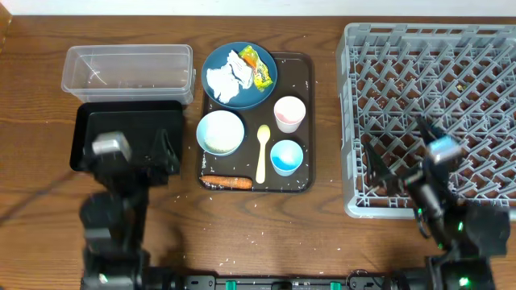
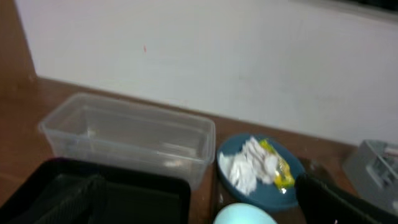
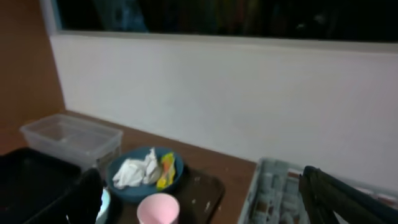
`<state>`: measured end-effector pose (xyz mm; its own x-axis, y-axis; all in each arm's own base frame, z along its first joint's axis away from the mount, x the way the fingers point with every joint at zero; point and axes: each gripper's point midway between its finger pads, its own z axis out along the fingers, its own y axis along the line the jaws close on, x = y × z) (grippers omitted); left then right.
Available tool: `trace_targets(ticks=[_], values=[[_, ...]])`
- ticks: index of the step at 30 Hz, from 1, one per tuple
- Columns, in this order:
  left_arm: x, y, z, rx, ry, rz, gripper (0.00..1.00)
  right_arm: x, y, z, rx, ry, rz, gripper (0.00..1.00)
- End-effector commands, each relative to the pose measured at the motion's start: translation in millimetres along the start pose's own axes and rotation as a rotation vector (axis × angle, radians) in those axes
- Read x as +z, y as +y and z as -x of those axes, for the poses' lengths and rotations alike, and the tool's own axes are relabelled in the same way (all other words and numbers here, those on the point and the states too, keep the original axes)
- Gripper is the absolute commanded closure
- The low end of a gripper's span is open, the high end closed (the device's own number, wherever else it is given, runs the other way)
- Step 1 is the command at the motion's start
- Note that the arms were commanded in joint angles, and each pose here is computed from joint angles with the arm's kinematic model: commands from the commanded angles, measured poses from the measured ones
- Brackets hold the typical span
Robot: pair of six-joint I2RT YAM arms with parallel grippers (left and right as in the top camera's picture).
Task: Sort waste into correct bins and load items into the dishwasher rack
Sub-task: 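Reach left gripper to blue plate and grasp crumpled white paper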
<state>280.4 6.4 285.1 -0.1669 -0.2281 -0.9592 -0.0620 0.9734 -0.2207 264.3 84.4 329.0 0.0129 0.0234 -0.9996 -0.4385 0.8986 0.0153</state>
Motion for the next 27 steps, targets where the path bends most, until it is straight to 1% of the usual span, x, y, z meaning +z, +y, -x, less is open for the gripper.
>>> trace_targets(ticks=[1, 4, 6, 10, 12, 14, 16, 17, 23, 27], values=[[18.5, -23.4, 33.8, 0.009, 0.072, -0.064, 0.02, 18.0, 2.8, 17.2, -0.018, 0.056, 0.049, 0.01], [44.3, -40.4, 46.6, 0.017, 0.209, -0.072, 0.02, 35.9, 2.0, 22.3, 0.021, 0.144, 0.084, 0.01], [63.2, -53.4, 48.3, 0.027, 0.311, -0.077, 0.02, 45.5, 0.7, 23.4, 0.048, 0.205, 0.097, 0.01], [103.9, -82.0, 38.6, 0.069, 0.514, -0.074, 0.02, 60.2, -5.1, 17.9, 0.076, 0.333, 0.101, 0.01], [126.2, -102.4, 29.3, 0.089, 0.582, -0.1, 0.02, 65.9, -7.4, 15.1, 0.091, 0.365, 0.1, 0.01], [151.1, -128.7, 18.7, 0.096, 0.609, -0.162, 0.02, 69.7, -9.1, 7.7, 0.102, 0.389, 0.1, 0.01], [174.0, -143.6, 8.0, 0.1, 0.598, -0.189, 0.02, 70.6, -9.7, -0.1, 0.114, 0.417, 0.1, 0.01], [181.8, -151.2, -3.9, 0.086, 0.619, -0.208, 0.02, 70.1, -9.5, -3.7, 0.12, 0.432, 0.1, 0.01], [230.8, -174.5, -60.9, 0.055, 0.662, -0.238, 0.02, 64.5, -17.2, -18.4, 0.127, 0.495, 0.046, 0.01], [259.4, -177.6, -98.9, -0.036, 0.691, -0.198, 0.02, 62.3, -23.0, -23.0, 0.124, 0.515, 0.009, 0.01]])
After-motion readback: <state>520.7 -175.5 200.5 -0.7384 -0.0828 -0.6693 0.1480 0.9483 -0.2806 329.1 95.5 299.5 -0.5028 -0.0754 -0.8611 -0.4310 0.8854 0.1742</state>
